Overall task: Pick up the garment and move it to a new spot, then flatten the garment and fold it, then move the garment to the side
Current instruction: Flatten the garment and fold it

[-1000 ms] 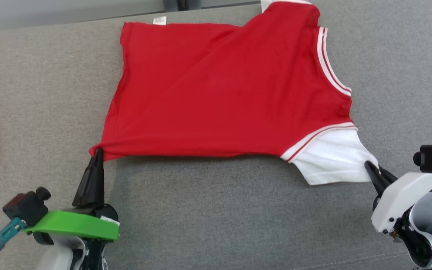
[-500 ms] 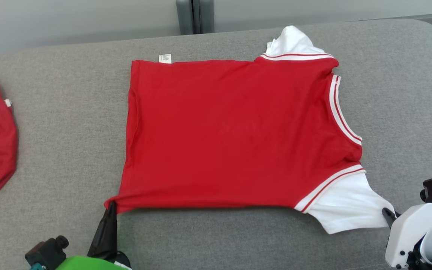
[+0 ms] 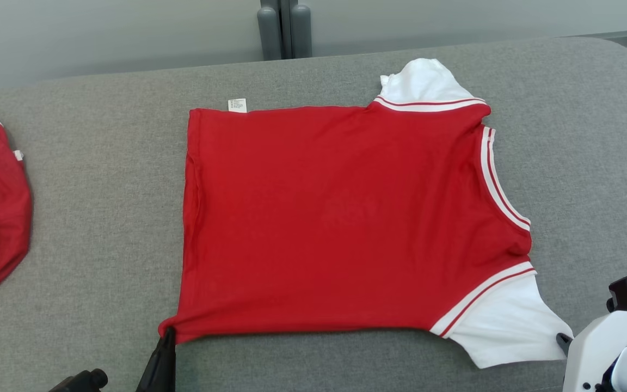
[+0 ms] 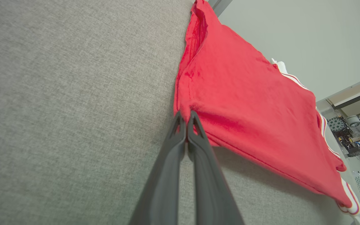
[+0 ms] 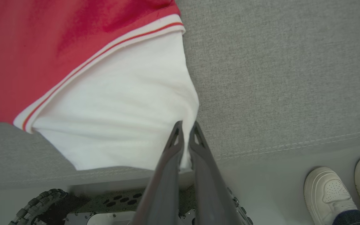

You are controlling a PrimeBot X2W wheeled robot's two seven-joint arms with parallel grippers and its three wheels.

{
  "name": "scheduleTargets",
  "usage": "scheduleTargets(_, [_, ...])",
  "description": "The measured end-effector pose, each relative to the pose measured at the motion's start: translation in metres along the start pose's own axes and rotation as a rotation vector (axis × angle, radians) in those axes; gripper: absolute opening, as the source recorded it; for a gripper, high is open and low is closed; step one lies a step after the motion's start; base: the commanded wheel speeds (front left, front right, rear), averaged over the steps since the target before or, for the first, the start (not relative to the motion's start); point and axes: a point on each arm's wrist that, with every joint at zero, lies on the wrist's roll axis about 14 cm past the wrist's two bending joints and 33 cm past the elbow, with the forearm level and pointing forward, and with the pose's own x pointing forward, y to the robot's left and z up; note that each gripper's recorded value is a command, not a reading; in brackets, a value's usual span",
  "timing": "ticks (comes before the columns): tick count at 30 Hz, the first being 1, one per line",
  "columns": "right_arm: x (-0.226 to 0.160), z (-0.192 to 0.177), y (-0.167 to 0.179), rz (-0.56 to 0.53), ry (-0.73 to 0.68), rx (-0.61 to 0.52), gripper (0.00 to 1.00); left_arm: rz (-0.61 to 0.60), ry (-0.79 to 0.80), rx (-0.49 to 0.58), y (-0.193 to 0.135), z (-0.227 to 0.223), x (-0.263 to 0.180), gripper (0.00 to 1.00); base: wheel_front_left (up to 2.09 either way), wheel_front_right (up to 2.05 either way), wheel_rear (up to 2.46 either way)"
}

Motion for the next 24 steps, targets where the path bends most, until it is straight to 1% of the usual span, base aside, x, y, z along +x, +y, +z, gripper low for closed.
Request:
scheduleTargets(4, [-0.005, 0.008, 0.0, 0.0, -0.028, -0.004, 0.0, -0.02, -0.005, 0.015, -0.005, 0.003, 0.0, 0.0, 0.0, 0.0, 0.0])
scheduleTargets(7, [-0.007, 0.022, 0.006, 0.019, -0.091, -0.01, 0.0, -0.043, -0.012, 0.022, -0.012, 0.007, 0.002, 0.0, 0.0, 0.0, 0.0])
scheduleTargets(9, [-0.008, 0.034, 0.011, 0.034, -0.136, -0.015, 0.0, -0.059, -0.008, 0.024, -0.017, 0.008, 0.005, 0.0, 0.0, 0.0, 0.0])
scheduleTargets(14, [-0.008, 0.065, 0.028, 0.083, -0.231, -0.035, 0.0, -0.134, -0.02, 0.048, -0.041, 0.02, 0.023, 0.0, 0.0, 0.0, 0.0])
scheduleTargets(18, [-0.004, 0.089, 0.033, 0.096, -0.285, -0.066, 0.0, -0.175, -0.013, 0.062, -0.056, 0.026, 0.037, 0.0, 0.0, 0.0, 0.0])
scheduleTargets(24, [0.011, 0.121, 0.04, 0.118, -0.348, -0.106, 0.0, -0.16, 0.016, 0.081, -0.06, 0.027, 0.063, 0.0, 0.0, 0.0, 0.0])
